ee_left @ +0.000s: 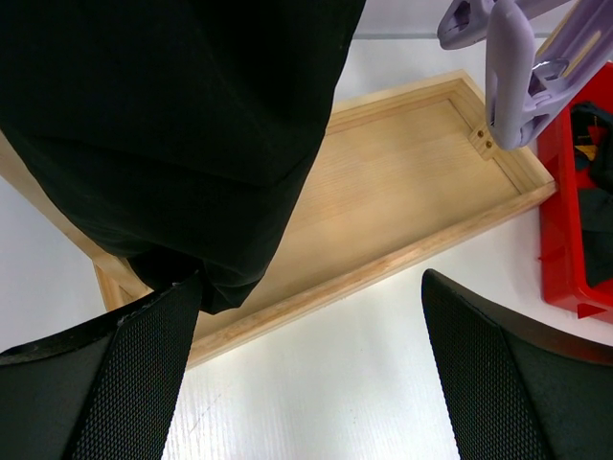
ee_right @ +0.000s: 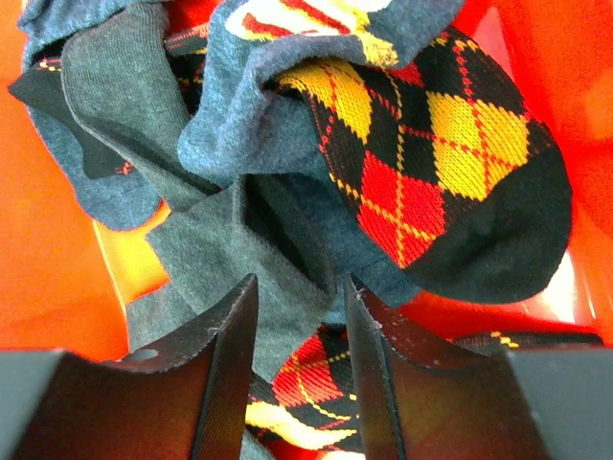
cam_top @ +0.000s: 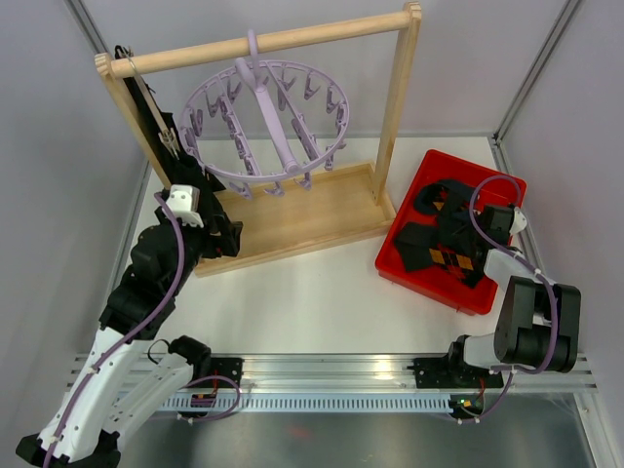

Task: Clip the socks to the hanger
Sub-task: Pick up the sock from the bin.

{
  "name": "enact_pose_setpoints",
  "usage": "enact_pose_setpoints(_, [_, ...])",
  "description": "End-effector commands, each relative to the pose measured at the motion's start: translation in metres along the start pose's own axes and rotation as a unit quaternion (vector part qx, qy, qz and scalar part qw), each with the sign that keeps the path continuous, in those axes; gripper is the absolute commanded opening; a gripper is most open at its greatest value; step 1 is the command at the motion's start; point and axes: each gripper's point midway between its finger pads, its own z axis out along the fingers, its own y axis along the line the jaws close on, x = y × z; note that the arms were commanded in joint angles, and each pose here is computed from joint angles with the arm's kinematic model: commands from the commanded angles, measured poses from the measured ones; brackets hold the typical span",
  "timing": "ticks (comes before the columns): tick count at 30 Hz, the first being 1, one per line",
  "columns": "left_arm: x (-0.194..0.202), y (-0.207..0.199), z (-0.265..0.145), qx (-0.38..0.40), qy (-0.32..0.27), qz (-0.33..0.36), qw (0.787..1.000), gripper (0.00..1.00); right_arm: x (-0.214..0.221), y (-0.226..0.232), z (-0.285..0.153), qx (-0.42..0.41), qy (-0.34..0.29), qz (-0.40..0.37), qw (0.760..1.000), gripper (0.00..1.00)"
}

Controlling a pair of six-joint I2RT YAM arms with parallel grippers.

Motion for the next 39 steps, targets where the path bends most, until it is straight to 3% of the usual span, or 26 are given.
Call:
enact_pose_setpoints(1, [-0.006, -0.002, 0.001, 0.001, -0.006, -0.017, 1.000, 1.00, -0.009, 0.005, 0.006, -0.013, -0.023, 0.012, 1.000, 0.47])
enact_pose_setpoints(5, [-0.006, -0.002, 0.001, 0.001, -0.004, -0.016, 1.000, 1.00, -0.009, 0.006, 0.008, -0.015, -0.024, 0.011, 1.000, 0.46])
enact_pose_setpoints(15, [-0.005, -0.002, 0.002, -0.001, -0.002, -0.016, 1.000, 1.00, -0.021, 0.016, -0.005, -0.043, -0.053, 0.004, 0.998, 0.13])
enact_pose_setpoints(22, [-0.005, -0.002, 0.003, 0.000, -0.002, -0.016, 1.000, 1.00, -0.048, 0.055, -0.047, -0.122, -0.094, -0.023, 0.988, 0.07])
enact_pose_setpoints(29, [-0.006, -0.003, 0.003, 0.002, -0.002, -0.017, 1.000, 1.00, -0.083, 0.138, -0.139, -0.311, -0.136, -0.082, 0.937, 0.06])
enact_pose_setpoints(39, [-0.010, -0.008, 0.004, 0.013, -0.004, -0.020, 1.000, 1.00, -0.080, 0.213, -0.263, -0.527, -0.129, -0.190, 0.818, 0.02])
